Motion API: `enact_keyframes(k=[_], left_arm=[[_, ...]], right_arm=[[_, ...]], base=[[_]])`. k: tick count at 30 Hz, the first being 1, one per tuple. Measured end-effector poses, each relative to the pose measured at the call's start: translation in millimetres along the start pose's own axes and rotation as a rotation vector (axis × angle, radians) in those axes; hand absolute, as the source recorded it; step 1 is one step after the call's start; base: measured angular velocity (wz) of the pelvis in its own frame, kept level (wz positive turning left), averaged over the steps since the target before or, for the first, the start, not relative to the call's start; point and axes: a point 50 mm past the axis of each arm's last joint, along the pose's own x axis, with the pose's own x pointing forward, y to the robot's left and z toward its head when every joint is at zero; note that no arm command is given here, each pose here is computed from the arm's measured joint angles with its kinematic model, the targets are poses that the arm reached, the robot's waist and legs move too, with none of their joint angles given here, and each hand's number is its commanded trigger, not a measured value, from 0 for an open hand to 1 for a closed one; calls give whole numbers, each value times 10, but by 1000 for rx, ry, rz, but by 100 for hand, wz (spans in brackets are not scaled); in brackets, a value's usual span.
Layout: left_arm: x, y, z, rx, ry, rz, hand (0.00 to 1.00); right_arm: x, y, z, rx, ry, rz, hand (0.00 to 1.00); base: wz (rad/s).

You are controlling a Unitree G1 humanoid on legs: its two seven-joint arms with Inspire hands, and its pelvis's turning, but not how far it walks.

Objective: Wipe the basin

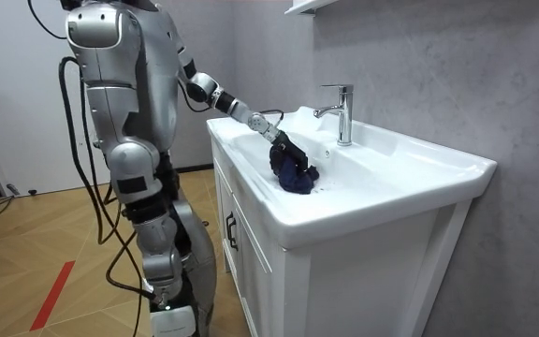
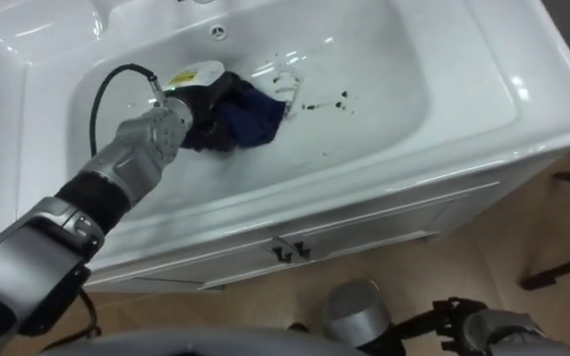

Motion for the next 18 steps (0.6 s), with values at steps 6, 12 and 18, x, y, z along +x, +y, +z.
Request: enact_keyframes(k=[6, 12, 18], left_arm=[[23, 70, 212, -85, -91, 28, 100], [0, 0, 537, -132, -226, 9, 100], [-27, -16, 711, -164, -299, -2, 100]], right_arm=[[-1, 31, 112, -8, -33, 9, 0], [-2, 26, 108, 24, -43, 8, 0], [-5, 16, 129, 17, -66, 7, 0]], base=[[13], [6], [6]])
